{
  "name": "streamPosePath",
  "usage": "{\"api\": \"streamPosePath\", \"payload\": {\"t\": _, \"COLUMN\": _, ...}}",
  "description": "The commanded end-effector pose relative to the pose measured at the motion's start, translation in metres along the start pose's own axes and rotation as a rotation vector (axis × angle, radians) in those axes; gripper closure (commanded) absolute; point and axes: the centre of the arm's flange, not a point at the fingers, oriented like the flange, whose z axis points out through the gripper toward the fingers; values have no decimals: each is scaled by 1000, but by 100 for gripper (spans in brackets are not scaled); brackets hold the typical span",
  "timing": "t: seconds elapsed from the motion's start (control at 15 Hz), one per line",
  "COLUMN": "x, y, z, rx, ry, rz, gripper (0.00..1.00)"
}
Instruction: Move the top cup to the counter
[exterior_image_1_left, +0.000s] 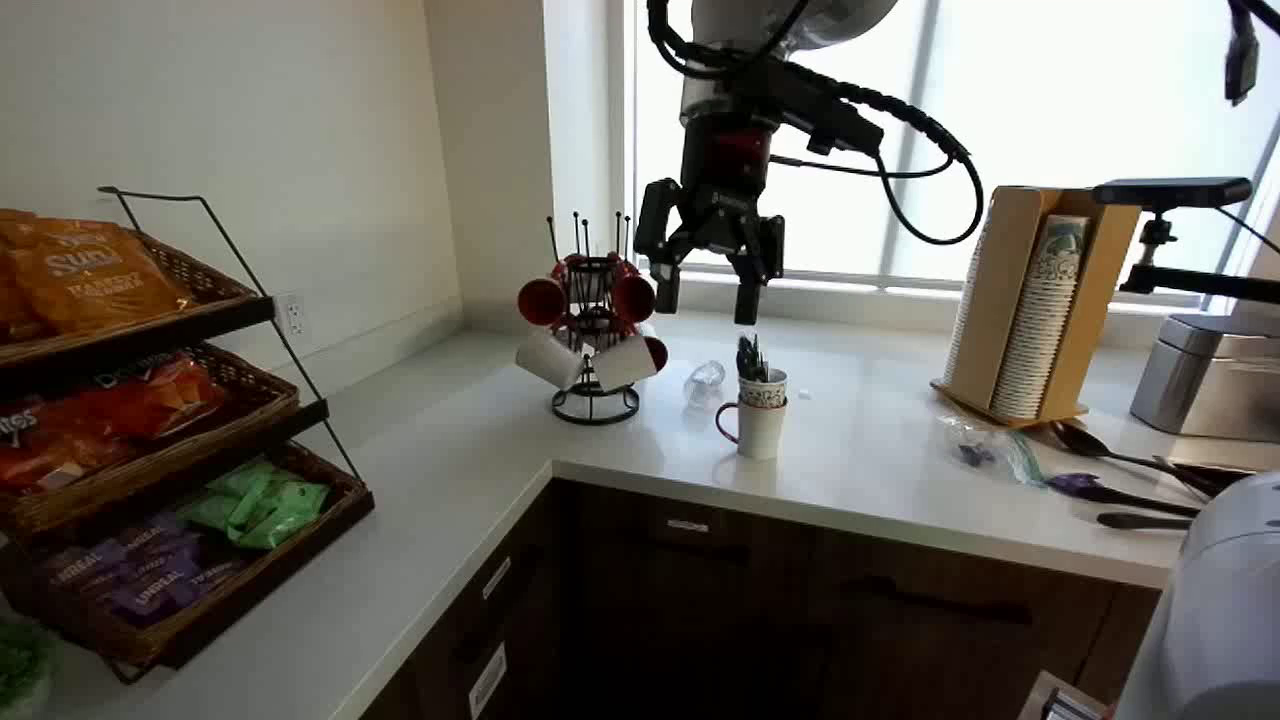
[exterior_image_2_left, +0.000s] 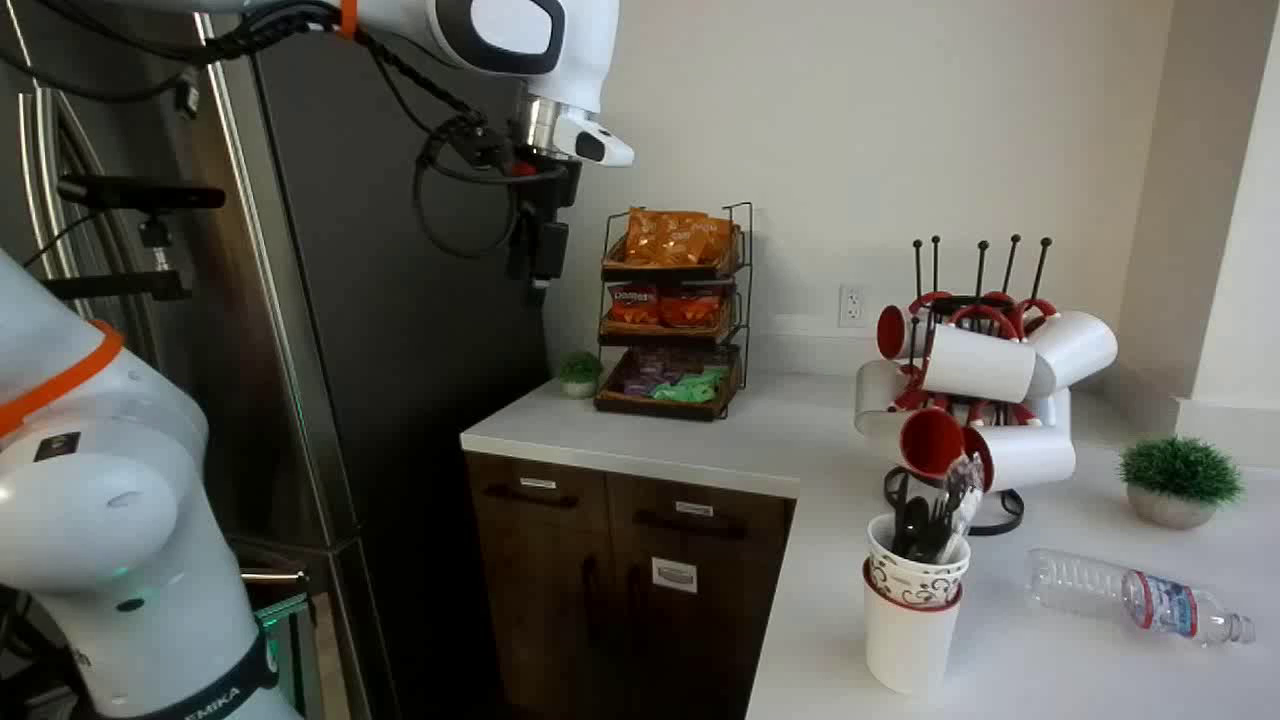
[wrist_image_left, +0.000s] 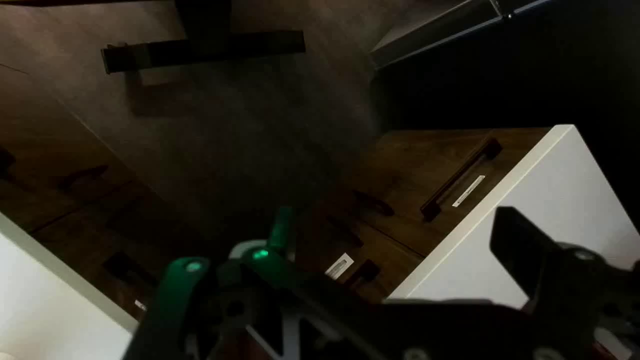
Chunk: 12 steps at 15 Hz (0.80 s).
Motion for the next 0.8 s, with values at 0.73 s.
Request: {"api": "streamPosePath", "payload": {"t": 0.73, "x": 60, "y": 20, "z": -1, "rx": 0, "ry": 173, "rz": 275, "gripper": 0}}
